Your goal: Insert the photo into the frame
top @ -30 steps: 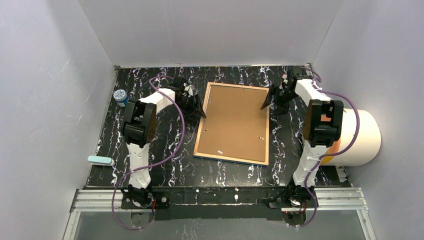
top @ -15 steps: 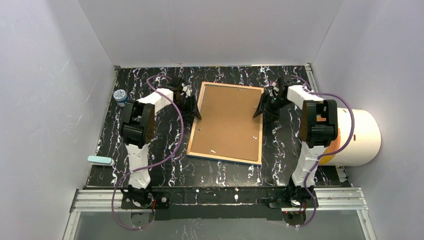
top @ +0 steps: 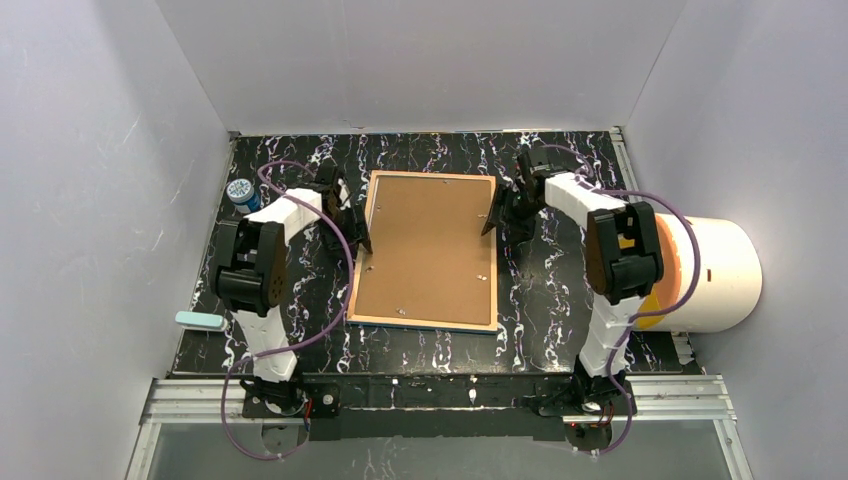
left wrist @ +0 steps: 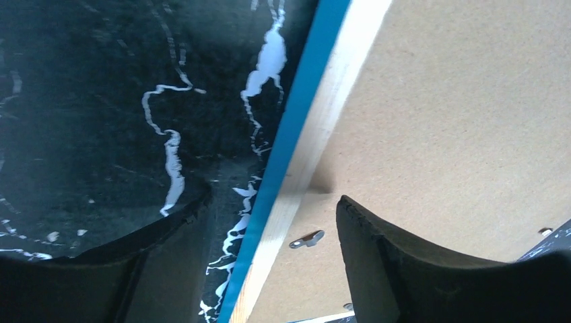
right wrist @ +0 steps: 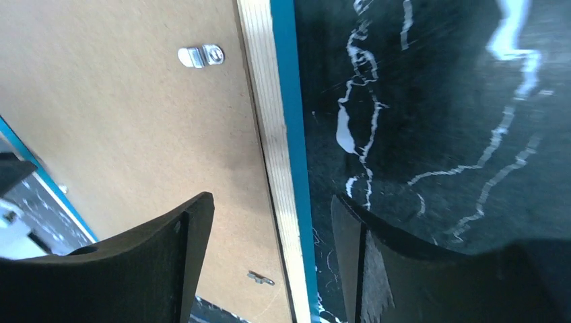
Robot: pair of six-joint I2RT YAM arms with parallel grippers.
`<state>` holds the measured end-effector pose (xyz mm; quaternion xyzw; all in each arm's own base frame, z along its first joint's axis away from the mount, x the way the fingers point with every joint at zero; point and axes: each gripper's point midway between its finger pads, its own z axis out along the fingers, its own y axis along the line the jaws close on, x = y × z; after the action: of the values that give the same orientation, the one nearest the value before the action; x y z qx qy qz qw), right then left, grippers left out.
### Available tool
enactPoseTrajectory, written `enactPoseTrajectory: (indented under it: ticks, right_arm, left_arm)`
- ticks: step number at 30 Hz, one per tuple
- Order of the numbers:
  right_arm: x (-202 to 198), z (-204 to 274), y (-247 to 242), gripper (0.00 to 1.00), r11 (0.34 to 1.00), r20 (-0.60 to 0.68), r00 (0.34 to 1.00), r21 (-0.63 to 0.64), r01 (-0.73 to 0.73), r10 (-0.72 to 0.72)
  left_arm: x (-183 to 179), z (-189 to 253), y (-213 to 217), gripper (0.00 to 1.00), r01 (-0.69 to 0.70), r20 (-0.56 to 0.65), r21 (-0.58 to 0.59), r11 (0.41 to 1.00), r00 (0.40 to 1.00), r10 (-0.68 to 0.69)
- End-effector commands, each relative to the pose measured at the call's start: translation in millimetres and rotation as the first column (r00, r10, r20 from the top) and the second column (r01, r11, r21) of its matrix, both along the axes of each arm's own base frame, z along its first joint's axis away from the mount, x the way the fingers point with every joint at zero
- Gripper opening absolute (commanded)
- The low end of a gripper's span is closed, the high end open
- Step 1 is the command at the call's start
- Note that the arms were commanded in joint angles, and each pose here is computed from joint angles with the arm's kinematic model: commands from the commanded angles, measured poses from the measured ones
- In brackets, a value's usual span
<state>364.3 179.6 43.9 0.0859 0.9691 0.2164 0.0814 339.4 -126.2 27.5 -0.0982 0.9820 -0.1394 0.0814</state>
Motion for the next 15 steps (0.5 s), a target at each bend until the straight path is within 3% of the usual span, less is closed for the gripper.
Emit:
enactPoseTrajectory:
  ticks: [1, 5, 8, 15]
  right_arm:
    - [36.0, 61.7, -14.5, 0.72, 0.995, 0.207, 0.974, -0.016, 0.101, -0.096]
    - [33.7, 62.5, -0.3, 0.63, 0.998, 0.182, 0.982, 0.046, 0.051, -0.059]
    - [30.0, 56.1, 7.5, 0.55, 0.996, 0.155, 0.987, 0.077, 0.036, -0.047]
    - [28.6, 40.9, 16.0, 0.51, 0.993, 0.104, 0.993, 0.115, 0.040, -0.052]
  left_arm:
    - [0.0, 17.8, 19.9, 0.65, -0.030, 0.019, 0.002, 1.000, 0.999, 0.030]
    - [9.8, 20.8, 15.9, 0.66, -0.045, 0.029, -0.084, 0.995, 0.998, 0.047]
    - [15.9, 19.9, 6.6, 0.61, -0.039, 0.033, -0.152, 0.988, 0.998, 0.044]
    - [13.0, 9.4, -3.0, 0.53, -0.016, 0.009, -0.209, 0.978, 1.000, 0.018]
